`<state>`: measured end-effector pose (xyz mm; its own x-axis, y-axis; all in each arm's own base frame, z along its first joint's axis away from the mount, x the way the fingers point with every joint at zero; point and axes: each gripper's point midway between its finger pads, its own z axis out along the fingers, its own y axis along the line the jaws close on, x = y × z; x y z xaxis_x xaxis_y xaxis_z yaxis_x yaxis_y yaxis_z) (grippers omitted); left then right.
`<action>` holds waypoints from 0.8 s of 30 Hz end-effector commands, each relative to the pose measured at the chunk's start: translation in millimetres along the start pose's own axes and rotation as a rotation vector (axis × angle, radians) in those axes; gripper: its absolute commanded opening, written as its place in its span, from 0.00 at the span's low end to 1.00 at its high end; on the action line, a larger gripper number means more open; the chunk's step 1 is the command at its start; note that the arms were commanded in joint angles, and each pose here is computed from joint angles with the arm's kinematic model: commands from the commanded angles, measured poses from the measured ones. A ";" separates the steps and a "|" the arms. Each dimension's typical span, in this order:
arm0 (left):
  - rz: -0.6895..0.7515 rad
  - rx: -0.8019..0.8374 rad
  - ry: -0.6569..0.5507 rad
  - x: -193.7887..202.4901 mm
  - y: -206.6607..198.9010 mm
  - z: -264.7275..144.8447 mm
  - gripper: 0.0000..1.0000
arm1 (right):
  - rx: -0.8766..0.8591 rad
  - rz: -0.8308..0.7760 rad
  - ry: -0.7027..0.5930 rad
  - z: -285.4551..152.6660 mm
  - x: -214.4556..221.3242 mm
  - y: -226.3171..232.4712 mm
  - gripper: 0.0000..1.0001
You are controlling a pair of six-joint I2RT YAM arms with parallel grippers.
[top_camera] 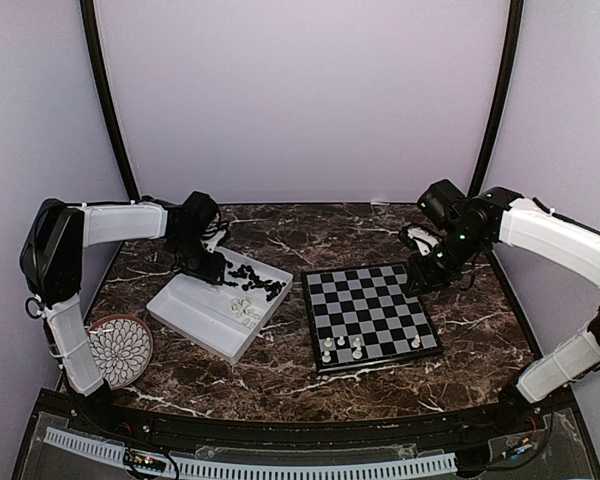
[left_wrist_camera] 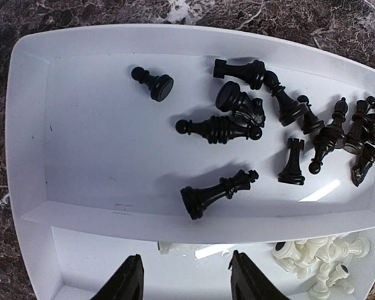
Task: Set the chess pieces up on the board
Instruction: Pick up the knight from the storage box.
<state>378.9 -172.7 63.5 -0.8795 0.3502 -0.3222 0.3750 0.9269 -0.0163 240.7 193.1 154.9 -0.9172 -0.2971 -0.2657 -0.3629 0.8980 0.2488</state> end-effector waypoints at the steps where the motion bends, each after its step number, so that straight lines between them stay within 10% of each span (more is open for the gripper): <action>1: -0.021 0.048 0.032 4.1 -5.9 7.4 0.50 | -0.013 0.000 -0.028 -3.6 -7.7 3.2 0.18; 24: -0.019 0.221 -0.035 25.5 -29.7 5.6 0.50 | -0.028 0.021 -0.026 3.0 -1.8 2.7 0.18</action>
<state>357.8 -185.8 28.9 -0.8915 0.3282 -0.3121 0.3906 0.9061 -0.1628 240.7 194.0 152.4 -0.9199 -0.2896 -0.2646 -0.3564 0.8987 0.2556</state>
